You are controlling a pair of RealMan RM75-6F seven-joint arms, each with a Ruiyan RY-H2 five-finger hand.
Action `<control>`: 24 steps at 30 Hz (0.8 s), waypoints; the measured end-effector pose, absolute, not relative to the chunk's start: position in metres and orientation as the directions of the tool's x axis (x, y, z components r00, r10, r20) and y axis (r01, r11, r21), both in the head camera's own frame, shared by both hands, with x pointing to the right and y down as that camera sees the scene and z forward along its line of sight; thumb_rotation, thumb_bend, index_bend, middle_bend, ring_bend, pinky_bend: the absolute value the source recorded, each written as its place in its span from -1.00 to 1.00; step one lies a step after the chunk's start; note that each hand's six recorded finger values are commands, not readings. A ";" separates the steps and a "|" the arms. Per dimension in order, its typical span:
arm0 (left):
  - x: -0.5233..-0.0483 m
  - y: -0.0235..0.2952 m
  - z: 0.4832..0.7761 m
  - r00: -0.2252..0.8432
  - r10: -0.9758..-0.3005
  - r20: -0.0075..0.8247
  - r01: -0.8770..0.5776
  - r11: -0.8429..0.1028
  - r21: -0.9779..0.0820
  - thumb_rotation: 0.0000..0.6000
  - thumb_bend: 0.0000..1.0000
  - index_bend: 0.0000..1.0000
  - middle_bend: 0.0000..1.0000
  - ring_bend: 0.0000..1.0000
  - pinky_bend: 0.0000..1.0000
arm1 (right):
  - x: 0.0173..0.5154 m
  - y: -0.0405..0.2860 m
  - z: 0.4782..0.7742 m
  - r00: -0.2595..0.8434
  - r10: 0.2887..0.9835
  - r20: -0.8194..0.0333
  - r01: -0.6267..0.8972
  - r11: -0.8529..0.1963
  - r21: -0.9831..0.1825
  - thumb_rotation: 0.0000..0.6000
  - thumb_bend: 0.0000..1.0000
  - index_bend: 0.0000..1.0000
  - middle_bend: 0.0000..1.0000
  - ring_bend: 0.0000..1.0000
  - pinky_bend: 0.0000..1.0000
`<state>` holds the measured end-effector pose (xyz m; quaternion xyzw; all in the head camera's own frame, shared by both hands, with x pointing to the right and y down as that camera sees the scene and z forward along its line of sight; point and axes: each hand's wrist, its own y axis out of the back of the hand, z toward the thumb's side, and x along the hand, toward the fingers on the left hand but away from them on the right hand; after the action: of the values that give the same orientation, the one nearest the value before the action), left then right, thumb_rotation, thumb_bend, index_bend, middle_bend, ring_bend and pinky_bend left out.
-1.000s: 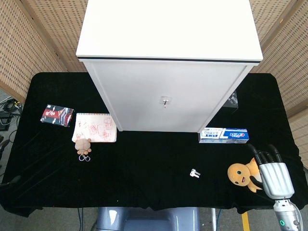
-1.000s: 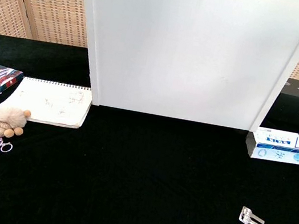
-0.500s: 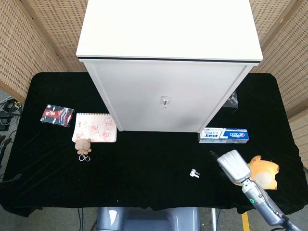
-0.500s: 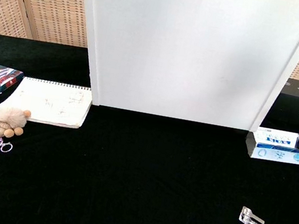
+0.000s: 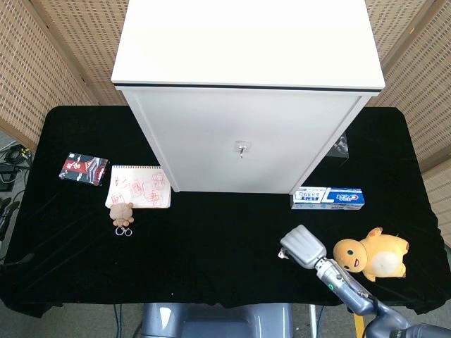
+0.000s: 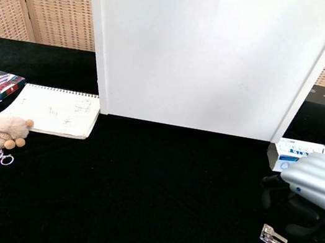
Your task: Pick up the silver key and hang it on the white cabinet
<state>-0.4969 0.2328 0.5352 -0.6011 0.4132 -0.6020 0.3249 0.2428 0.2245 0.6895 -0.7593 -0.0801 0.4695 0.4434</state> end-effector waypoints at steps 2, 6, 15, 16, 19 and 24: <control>-0.498 0.233 0.535 -0.069 -0.888 0.455 -0.106 -0.447 -0.888 1.00 -1.00 -1.00 -1.00 -1.00 -1.00 | 0.239 0.227 0.695 0.550 0.532 -0.644 -0.299 -0.594 -0.746 1.00 -0.03 -0.06 0.76 0.76 1.00; -0.498 0.232 0.536 -0.072 -0.887 0.456 -0.105 -0.448 -0.888 1.00 -1.00 -1.00 -1.00 -1.00 -1.00 | 0.234 0.229 0.703 0.552 0.526 -0.647 -0.300 -0.598 -0.743 1.00 -0.03 -0.04 0.76 0.76 1.00; -0.499 0.231 0.539 -0.077 -0.883 0.462 -0.103 -0.454 -0.885 1.00 -1.00 -1.00 -1.00 -1.00 -1.00 | 0.230 0.232 0.721 0.530 0.521 -0.669 -0.309 -0.617 -0.724 1.00 0.00 0.06 0.76 0.76 1.00; -0.499 0.231 0.539 -0.077 -0.883 0.463 -0.103 -0.454 -0.885 1.00 -1.00 -1.00 -1.00 -1.00 -1.00 | 0.229 0.233 0.722 0.528 0.521 -0.670 -0.308 -0.617 -0.724 1.00 0.01 0.06 0.76 0.76 1.00; -0.499 0.231 0.539 -0.077 -0.882 0.464 -0.103 -0.456 -0.884 1.00 -1.00 -1.00 -1.00 -1.00 -1.00 | 0.228 0.232 0.725 0.524 0.523 -0.672 -0.307 -0.619 -0.722 1.00 0.02 0.06 0.76 0.76 1.00; -0.499 0.231 0.540 -0.077 -0.881 0.466 -0.103 -0.458 -0.883 1.00 -1.00 -1.00 -1.00 -1.00 -1.00 | 0.226 0.232 0.728 0.520 0.523 -0.676 -0.314 -0.619 -0.720 1.00 0.06 0.06 0.76 0.76 1.00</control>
<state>-0.4989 0.2309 0.5399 -0.5992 0.4107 -0.6082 0.3199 0.2263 0.2323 0.7282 -0.7577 -0.0688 0.4850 0.4312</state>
